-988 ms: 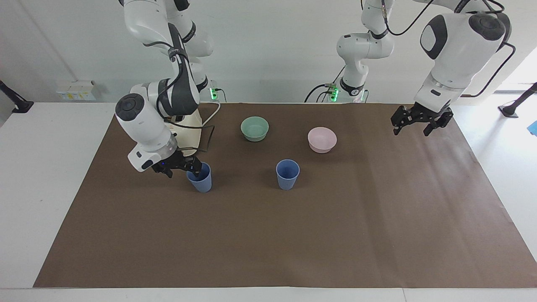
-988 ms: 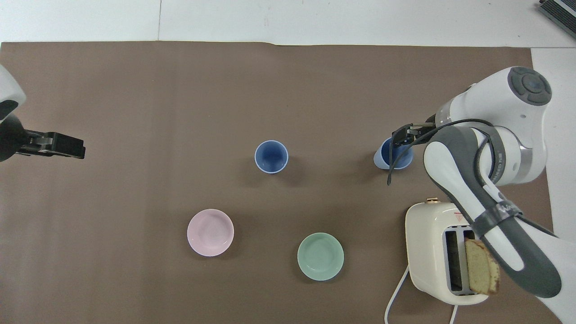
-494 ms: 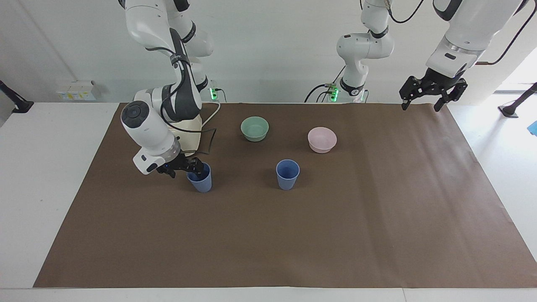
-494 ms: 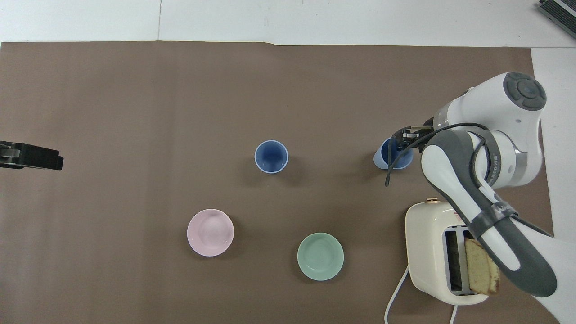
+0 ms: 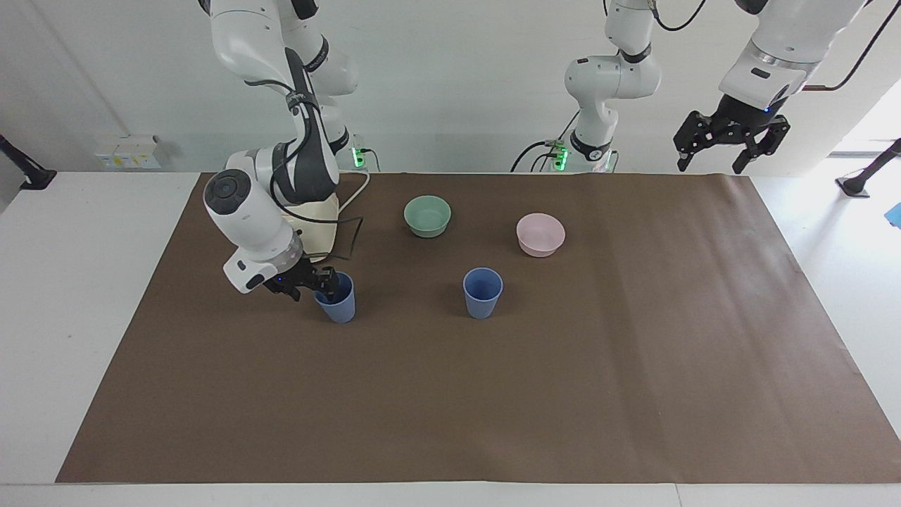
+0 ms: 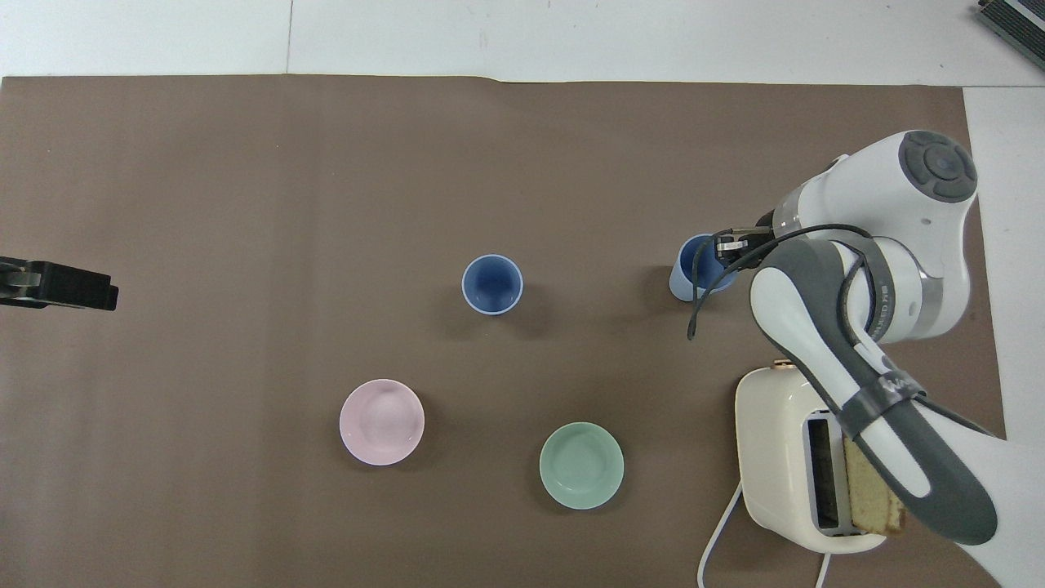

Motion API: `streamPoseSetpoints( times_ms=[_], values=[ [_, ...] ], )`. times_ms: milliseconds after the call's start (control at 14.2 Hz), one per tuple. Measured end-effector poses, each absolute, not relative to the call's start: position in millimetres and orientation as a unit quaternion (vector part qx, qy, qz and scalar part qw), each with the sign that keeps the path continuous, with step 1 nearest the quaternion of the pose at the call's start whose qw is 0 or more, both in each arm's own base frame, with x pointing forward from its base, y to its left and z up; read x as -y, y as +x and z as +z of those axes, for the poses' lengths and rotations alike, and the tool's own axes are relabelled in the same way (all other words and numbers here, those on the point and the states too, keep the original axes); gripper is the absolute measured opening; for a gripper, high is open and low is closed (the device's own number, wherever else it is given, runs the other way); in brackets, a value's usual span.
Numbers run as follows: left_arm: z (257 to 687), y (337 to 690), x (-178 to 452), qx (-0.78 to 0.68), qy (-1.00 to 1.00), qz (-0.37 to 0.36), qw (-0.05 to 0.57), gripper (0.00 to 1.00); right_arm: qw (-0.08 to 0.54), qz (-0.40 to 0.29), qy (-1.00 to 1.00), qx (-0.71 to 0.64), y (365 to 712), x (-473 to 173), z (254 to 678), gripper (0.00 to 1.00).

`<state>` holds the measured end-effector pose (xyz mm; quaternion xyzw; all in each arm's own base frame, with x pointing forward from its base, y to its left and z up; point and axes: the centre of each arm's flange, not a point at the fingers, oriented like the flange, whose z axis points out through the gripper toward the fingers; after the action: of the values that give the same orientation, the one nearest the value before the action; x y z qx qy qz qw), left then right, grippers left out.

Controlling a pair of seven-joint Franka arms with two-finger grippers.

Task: Stack blue cups with both arms
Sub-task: 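Carry the held blue cup over the center blue cup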

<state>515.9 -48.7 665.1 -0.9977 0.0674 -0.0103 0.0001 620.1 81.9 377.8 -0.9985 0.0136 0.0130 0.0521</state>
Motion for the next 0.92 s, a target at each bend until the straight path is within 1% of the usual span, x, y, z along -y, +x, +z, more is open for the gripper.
streamPoseSetpoints(
  times_ms=[141, 282, 635, 918],
  values=[
    [665, 516, 47, -0.065, -0.998, -0.010, 0.000, 1.00, 0.053, 0.009, -0.998, -0.031, 619, -109, 385, 0.04],
    [665, 516, 46, -0.065, -0.998, -0.010, 0.000, 1.00, 0.056, 0.002, -0.997, -0.052, 621, -140, 403, 0.04],
    [665, 516, 47, -0.065, -0.998, -0.010, 0.000, 1.00, 0.067, -0.007, -0.994, -0.084, 623, -189, 483, 0.04],
    [665, 516, 47, -0.065, -0.998, -0.010, 0.000, 1.00, 0.094, -0.027, -0.992, -0.084, 593, -289, 515, 0.04]
  ],
)
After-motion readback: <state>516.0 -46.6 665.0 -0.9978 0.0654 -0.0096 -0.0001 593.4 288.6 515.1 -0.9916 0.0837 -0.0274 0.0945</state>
